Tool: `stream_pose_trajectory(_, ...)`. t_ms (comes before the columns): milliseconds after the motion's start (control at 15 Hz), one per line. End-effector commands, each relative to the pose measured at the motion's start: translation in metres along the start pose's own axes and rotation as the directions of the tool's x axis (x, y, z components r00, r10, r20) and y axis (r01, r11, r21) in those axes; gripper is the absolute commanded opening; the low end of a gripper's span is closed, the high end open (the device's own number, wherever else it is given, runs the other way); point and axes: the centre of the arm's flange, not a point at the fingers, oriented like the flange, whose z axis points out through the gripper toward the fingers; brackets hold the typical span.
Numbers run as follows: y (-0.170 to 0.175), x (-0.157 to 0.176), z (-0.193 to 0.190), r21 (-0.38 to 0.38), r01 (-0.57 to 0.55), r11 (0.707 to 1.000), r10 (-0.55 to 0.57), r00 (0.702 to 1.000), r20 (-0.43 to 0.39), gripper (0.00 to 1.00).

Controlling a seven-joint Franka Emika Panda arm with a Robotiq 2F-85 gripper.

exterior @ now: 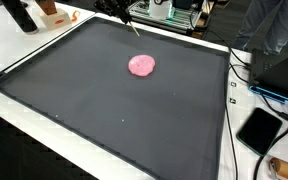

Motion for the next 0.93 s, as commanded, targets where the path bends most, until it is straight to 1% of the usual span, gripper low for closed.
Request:
stream_pose_trajectory(0, 0.020, -0.009, 0.004, 0.061, 0.002, 0.998, -0.003, 1.000, 0.016, 0.03)
stream_pose_trajectory(600, 0.057, -0.031, 0.017, 0.111, -0.033, 0.993, 0.027, 0.998, 0.059, 0.03)
stream_pose_trajectory(867, 0.070, -0.035, 0.024, 0.118, -0.054, 0.992, 0.046, 0.997, 0.067, 0.03)
